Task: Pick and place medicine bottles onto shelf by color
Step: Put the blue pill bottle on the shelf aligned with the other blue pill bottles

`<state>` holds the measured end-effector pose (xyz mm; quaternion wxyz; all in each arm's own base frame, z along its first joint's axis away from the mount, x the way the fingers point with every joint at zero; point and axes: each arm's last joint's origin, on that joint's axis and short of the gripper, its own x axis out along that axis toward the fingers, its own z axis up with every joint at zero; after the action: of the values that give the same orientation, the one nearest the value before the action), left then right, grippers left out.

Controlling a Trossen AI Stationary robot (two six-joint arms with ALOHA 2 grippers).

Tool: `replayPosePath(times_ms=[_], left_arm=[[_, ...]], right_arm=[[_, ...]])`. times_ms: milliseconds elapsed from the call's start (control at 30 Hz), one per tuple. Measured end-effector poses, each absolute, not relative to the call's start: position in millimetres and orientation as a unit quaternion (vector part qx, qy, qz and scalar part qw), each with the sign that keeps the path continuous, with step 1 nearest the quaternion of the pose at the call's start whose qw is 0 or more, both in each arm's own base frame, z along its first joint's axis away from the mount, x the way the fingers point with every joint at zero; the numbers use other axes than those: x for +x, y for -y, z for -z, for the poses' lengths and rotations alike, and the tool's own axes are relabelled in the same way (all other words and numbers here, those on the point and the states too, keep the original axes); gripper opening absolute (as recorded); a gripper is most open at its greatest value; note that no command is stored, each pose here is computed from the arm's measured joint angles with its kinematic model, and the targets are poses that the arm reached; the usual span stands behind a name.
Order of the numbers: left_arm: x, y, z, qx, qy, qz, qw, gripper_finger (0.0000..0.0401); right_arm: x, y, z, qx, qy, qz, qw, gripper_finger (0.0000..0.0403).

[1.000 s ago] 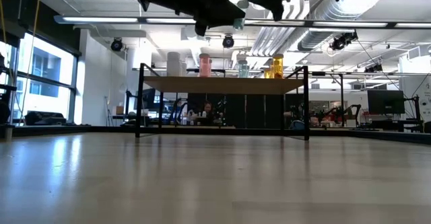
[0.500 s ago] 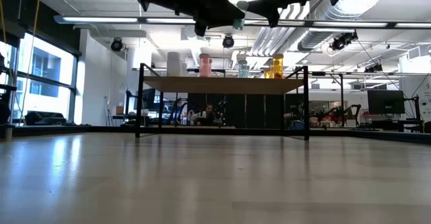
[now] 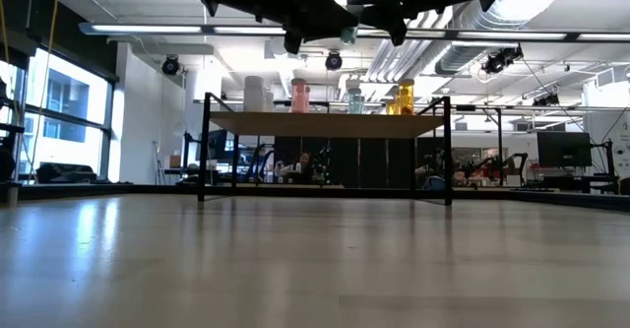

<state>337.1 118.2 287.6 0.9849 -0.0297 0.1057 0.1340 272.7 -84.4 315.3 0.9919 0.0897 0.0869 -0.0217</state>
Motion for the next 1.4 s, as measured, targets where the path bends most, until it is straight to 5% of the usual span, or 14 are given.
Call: replayPosePath(times_ms=[267,600,1067,1400], left_arm=[[337.1,-118.2,-287.5,-0.030,-0.106,-0.134,0.985,0.0092],[337.1,-118.1,-287.3,-0.030,-0.107,-0.134,0.985,0.0097],[335.2,-118.3,-290.6,-0.028,-0.102,-0.146,0.984,0.0200],[318.1,-116.2,-317.7,-0.008,-0.065,-0.193,0.979,0.0213]], right_arm=[[272.5,84.6,-314.7,0.095,-0.090,0.023,0.991,0.0111],[272.2,84.4,-313.9,0.101,-0.095,0.023,0.990,0.0105],[258.4,96.7,-323.1,0.092,-0.081,0.053,0.991,0.0103],[229.5,118.7,-339.7,0.085,-0.050,0.114,0.989,0.0103]])
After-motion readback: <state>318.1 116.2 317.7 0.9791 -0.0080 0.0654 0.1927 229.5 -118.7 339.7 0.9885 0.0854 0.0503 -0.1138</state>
